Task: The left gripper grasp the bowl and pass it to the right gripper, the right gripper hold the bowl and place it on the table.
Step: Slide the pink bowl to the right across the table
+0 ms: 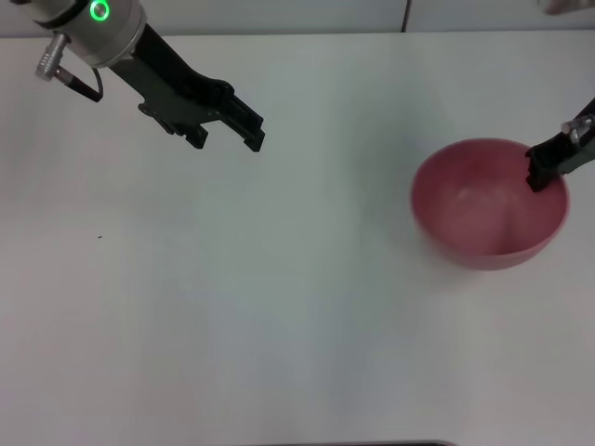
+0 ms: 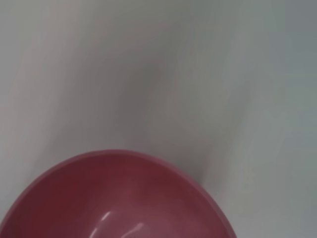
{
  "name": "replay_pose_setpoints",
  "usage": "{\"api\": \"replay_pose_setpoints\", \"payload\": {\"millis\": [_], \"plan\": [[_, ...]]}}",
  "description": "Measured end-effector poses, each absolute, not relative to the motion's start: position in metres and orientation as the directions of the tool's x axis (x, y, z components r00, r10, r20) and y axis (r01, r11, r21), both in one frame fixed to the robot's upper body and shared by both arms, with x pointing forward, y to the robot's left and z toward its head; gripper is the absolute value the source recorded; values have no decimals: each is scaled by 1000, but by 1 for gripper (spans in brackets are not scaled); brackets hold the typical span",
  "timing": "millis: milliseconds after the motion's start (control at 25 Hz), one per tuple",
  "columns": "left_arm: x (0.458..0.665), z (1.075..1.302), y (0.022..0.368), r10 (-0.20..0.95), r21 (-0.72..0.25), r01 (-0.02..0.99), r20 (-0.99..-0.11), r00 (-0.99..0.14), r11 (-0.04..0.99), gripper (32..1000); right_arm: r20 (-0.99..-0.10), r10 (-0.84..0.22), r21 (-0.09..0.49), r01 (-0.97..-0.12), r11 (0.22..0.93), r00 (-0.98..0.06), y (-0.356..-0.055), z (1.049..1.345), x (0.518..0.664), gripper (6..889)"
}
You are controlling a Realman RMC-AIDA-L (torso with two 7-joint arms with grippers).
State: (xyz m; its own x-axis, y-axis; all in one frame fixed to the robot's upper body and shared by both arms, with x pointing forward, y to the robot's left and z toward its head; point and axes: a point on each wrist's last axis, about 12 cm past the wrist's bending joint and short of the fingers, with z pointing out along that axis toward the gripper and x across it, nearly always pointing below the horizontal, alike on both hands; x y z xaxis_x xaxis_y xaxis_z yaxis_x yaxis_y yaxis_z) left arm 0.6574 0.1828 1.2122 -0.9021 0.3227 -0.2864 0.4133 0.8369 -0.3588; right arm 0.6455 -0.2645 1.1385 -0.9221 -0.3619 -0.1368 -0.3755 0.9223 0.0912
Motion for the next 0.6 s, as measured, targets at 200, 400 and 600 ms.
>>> {"api": "replay_pose_setpoints", "payload": {"millis": [200, 400, 600], "plan": [[657, 1209, 184, 321, -361, 411, -283, -904, 837, 883, -174, -360, 78, -378, 923, -916, -268, 1135, 648, 83], [656, 1207, 182, 325, -361, 416, -286, -901, 835, 883, -192, -356, 99, -379, 920, -914, -266, 1124, 645, 88], [656, 1205, 184, 322, -362, 412, -284, -903, 836, 883, -206, -346, 122, -375, 919, -915, -264, 1117, 644, 93]]}}
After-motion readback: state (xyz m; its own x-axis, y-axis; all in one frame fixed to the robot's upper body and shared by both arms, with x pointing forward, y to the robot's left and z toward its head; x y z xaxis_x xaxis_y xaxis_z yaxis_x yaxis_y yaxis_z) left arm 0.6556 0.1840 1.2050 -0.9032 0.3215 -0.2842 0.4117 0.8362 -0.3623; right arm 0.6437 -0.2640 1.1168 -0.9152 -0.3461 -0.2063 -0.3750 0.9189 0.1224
